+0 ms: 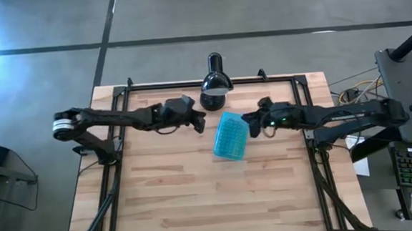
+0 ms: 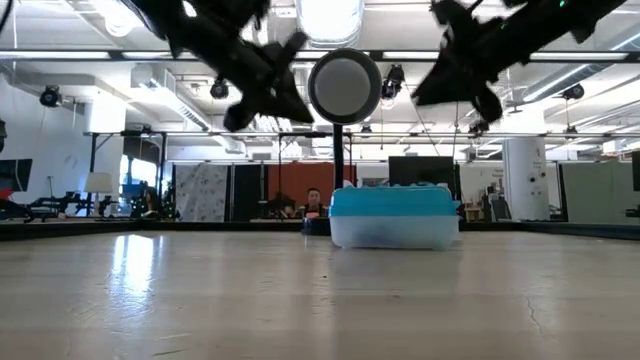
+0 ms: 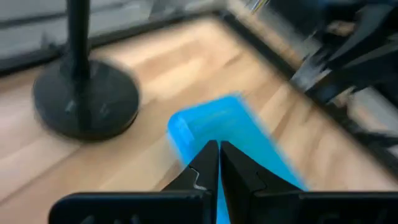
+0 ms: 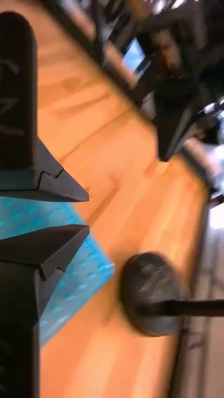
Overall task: Pick & place school supplies into a supply box
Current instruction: Return to Home Position
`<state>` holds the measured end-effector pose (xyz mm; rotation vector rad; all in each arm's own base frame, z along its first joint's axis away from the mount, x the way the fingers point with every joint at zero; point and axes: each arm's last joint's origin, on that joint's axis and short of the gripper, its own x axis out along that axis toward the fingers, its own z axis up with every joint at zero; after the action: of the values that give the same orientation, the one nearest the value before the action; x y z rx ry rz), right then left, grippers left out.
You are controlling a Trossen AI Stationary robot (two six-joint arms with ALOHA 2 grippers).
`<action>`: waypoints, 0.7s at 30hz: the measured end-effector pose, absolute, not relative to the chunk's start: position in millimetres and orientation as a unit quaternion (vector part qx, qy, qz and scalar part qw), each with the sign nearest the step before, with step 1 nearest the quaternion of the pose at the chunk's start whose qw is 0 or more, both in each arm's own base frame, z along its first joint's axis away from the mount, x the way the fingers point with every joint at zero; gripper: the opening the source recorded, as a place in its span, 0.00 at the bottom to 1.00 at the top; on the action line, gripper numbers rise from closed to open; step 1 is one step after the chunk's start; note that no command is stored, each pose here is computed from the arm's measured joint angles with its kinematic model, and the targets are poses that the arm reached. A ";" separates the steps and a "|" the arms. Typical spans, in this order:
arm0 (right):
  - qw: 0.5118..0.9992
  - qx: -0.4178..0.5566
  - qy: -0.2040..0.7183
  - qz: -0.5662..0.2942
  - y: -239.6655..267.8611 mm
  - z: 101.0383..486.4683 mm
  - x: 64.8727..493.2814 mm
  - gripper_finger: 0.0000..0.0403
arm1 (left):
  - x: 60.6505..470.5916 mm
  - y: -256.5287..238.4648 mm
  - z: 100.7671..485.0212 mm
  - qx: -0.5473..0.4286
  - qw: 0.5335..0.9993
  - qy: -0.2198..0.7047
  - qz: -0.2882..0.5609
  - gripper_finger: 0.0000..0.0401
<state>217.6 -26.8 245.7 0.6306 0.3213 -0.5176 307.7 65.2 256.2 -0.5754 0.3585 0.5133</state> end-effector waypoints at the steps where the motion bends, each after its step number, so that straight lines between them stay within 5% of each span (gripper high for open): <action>1: 0.910 0.303 0.143 -0.244 -25.9 252.5 212.9 0.16 | 303.9 64.4 264.7 -0.280 0.914 0.159 0.245 0.00; 15: 0.917 0.179 0.217 -0.281 -13.4 267.2 131.6 0.16 | 249.3 46.0 294.8 -0.285 0.909 0.183 0.243 0.00; 21: 0.897 0.245 0.205 -0.306 -13.4 266.5 115.8 0.16 | 239.0 42.0 298.8 -0.342 0.893 0.167 0.240 0.00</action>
<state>115.8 -13.4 266.5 0.5071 0.4248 -0.6348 239.0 42.0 298.8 -0.7091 0.3461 0.4970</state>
